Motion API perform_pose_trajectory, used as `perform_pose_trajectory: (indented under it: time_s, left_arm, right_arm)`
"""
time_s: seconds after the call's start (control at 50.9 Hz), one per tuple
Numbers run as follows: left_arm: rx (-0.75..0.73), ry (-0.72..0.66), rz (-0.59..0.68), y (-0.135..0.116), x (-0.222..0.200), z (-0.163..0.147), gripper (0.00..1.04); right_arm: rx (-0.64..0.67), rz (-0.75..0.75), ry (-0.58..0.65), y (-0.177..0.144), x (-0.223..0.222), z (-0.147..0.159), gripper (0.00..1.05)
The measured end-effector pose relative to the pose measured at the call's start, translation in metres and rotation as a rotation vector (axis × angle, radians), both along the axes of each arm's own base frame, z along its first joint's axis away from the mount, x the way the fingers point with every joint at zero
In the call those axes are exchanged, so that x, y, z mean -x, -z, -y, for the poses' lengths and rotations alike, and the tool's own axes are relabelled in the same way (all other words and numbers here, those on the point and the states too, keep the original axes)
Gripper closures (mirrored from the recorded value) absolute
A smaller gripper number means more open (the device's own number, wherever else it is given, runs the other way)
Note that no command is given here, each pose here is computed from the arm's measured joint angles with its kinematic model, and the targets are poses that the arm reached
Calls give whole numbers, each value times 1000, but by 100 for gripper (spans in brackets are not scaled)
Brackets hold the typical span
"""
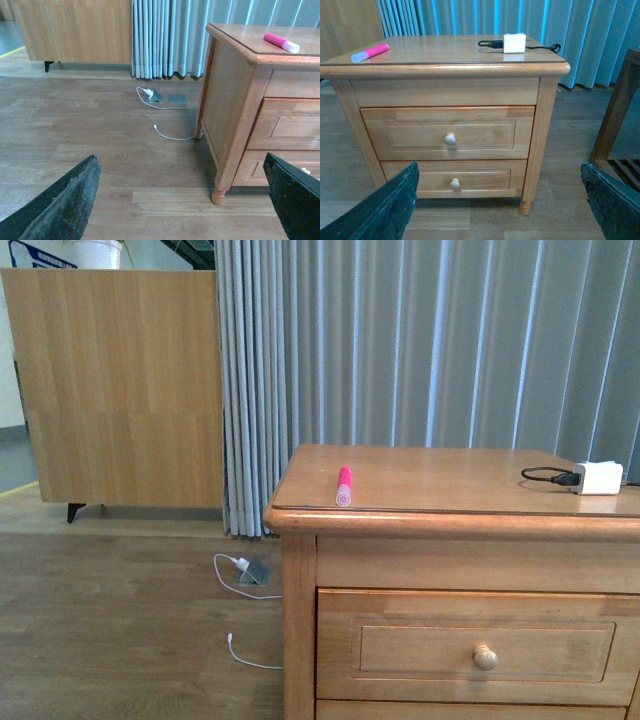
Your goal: Place pink marker in drawer with both arms
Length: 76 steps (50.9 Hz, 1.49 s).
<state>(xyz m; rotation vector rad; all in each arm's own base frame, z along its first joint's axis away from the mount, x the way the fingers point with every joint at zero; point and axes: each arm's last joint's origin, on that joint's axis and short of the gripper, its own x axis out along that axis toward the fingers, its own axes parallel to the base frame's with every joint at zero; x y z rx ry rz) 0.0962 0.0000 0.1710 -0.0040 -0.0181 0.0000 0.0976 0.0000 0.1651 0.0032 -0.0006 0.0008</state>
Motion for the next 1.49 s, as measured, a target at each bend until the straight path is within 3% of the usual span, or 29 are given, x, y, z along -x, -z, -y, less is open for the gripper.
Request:
perform_pose_trajectory:
  time_s: [0.451,0.569,0.707,0.824,1.06,1.492]
  left_arm:
    - [0,0,0,0,0,0,6]
    - [0,0,0,0,0,0,6]
    - [0,0,0,0,0,0,6]
    - [0,0,0,0,0,0,6]
    - [0,0,0,0,0,0,6]
    - [0,0,0,0,0,0,6]
  right_arm:
    - [-3,-4,3,0,0,0,8]
    - [-136,-193,51,3,-4,-1,8]
    - [-202,-226,1,-13,-20,-6,8]
    - [-207,-231,-37,-25,-50,-15,8]
    - [-182,-311,-78,-14,-123,-39,8]
    - [-99,-435,-57,37,-250,-76,8]
